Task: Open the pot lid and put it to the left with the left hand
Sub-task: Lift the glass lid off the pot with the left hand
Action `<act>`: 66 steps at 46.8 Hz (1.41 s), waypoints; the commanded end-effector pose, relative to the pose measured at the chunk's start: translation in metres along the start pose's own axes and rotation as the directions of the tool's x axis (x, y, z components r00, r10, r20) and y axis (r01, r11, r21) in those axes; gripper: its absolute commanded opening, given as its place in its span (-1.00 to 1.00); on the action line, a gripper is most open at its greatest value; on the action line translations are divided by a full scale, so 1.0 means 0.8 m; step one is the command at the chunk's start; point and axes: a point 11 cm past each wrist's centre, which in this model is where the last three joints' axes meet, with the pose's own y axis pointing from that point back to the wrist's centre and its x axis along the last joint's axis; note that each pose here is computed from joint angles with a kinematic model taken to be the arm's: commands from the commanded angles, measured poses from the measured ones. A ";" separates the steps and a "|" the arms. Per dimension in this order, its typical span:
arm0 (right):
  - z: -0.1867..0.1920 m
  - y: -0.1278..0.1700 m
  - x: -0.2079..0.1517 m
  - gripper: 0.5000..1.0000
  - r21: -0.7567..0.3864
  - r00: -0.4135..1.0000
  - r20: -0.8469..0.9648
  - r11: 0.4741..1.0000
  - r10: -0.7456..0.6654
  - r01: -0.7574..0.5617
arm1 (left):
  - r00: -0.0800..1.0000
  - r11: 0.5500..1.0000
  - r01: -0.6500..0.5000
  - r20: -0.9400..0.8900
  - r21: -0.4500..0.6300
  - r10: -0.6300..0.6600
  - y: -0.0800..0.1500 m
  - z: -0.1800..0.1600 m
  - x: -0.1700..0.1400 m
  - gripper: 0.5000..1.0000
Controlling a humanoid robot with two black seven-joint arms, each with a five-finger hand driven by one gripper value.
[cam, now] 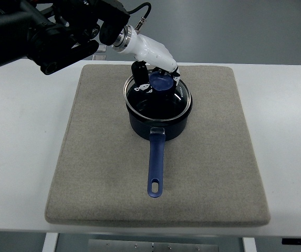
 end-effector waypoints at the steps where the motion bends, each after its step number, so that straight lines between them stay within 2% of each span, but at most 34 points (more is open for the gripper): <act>1: 0.000 0.000 0.000 0.67 0.000 1.000 0.000 1.000 0.000 0.000 | 1.000 1.000 -0.013 0.007 0.007 0.013 0.002 -0.003 0.003 -1.00; 24: 0.000 0.000 0.000 0.67 0.000 1.000 0.000 1.000 0.000 0.000 | 0.997 0.996 -0.075 0.023 0.049 0.073 0.017 -0.022 0.005 -1.00; 37: 0.000 0.000 0.000 0.67 0.000 1.000 0.000 1.000 0.000 0.000 | 0.995 0.984 -0.100 -0.011 0.145 0.102 0.069 -0.068 -0.011 -1.00; 52: 0.000 0.000 -0.001 0.67 0.000 1.000 0.000 1.000 -0.001 0.001 | 0.989 0.960 -0.116 -0.061 0.256 0.135 0.133 -0.115 -0.051 -1.00; 60: 0.000 0.000 0.000 0.67 0.000 1.000 0.000 1.000 0.000 0.000 | 0.986 0.955 -0.107 -0.090 0.278 0.137 0.146 -0.125 -0.073 -1.00; 66: 0.000 0.000 -0.001 0.67 0.000 1.000 0.000 1.000 -0.001 0.001 | 0.986 0.954 -0.094 -0.108 0.283 0.130 0.144 -0.129 -0.096 -1.00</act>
